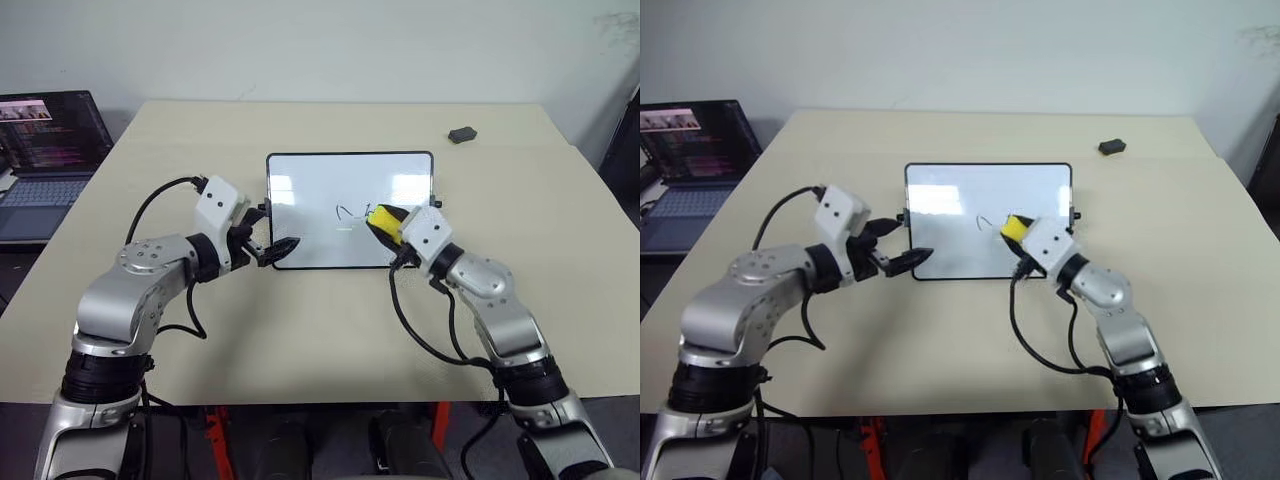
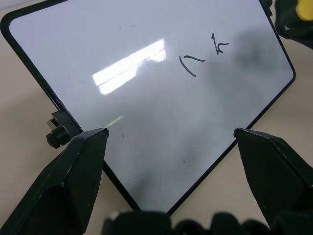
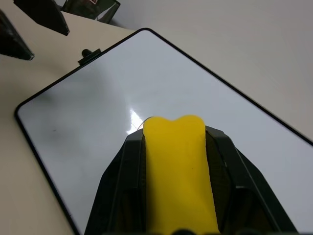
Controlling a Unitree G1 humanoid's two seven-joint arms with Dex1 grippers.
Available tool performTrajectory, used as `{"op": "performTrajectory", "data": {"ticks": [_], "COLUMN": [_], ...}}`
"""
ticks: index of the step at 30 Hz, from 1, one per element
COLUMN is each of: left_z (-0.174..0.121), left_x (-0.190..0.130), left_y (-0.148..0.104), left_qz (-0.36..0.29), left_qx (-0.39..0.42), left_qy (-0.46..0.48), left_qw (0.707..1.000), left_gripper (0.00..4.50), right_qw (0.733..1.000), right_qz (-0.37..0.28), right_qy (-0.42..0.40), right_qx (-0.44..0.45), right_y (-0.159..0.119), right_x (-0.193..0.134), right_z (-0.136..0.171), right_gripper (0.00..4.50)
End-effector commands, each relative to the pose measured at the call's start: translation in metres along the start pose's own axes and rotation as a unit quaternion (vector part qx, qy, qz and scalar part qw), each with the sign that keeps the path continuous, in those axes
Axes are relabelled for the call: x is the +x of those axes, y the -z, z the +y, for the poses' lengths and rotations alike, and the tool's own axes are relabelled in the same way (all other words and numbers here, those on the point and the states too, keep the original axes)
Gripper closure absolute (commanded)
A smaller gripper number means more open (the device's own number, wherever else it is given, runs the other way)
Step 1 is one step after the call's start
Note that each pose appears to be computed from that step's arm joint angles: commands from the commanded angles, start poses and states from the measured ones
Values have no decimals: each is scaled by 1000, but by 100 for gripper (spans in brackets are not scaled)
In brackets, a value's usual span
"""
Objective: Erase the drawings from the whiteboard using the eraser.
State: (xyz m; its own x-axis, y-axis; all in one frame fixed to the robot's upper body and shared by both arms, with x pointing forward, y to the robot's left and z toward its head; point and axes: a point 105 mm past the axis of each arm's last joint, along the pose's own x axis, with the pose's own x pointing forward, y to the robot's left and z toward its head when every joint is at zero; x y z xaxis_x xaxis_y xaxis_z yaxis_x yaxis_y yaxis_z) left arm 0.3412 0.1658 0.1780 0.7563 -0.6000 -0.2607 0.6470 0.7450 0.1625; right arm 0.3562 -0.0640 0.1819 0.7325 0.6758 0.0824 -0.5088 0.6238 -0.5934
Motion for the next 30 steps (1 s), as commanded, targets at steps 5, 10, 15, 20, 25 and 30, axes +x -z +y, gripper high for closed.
{"op": "performTrajectory", "data": {"ticks": [5, 10, 15, 20, 25, 30], "left_z": [6, 2, 6, 7, 5, 4], "left_x": [3, 3, 4, 3, 2, 5], "left_y": [-9, 0, -1, 1, 4, 0], "left_qz": [-7, 18, 18, 18, 18, 8], "left_qx": [15, 20, 30, 36, 35, 42], "left_qy": [10, 40, 40, 42, 47, 50], "left_qw": [1000, 999, 999, 998, 998, 998], "left_gripper": [0, 0, 0, 0, 0, 0], "right_qw": [998, 996, 996, 991, 984, 989], "right_qz": [-14, -3, 35, 92, 116, 98], "right_qy": [30, 40, 19, -60, -110, -52], "right_qx": [-62, -76, -79, -73, -76, -99], "right_y": [-21, -21, -2, 28, 40, 28], "right_x": [44, 66, 79, 72, 62, 70], "right_z": [-16, -21, -12, 18, 35, 13], "right_gripper": [325, 325, 325, 325, 325, 325]}}
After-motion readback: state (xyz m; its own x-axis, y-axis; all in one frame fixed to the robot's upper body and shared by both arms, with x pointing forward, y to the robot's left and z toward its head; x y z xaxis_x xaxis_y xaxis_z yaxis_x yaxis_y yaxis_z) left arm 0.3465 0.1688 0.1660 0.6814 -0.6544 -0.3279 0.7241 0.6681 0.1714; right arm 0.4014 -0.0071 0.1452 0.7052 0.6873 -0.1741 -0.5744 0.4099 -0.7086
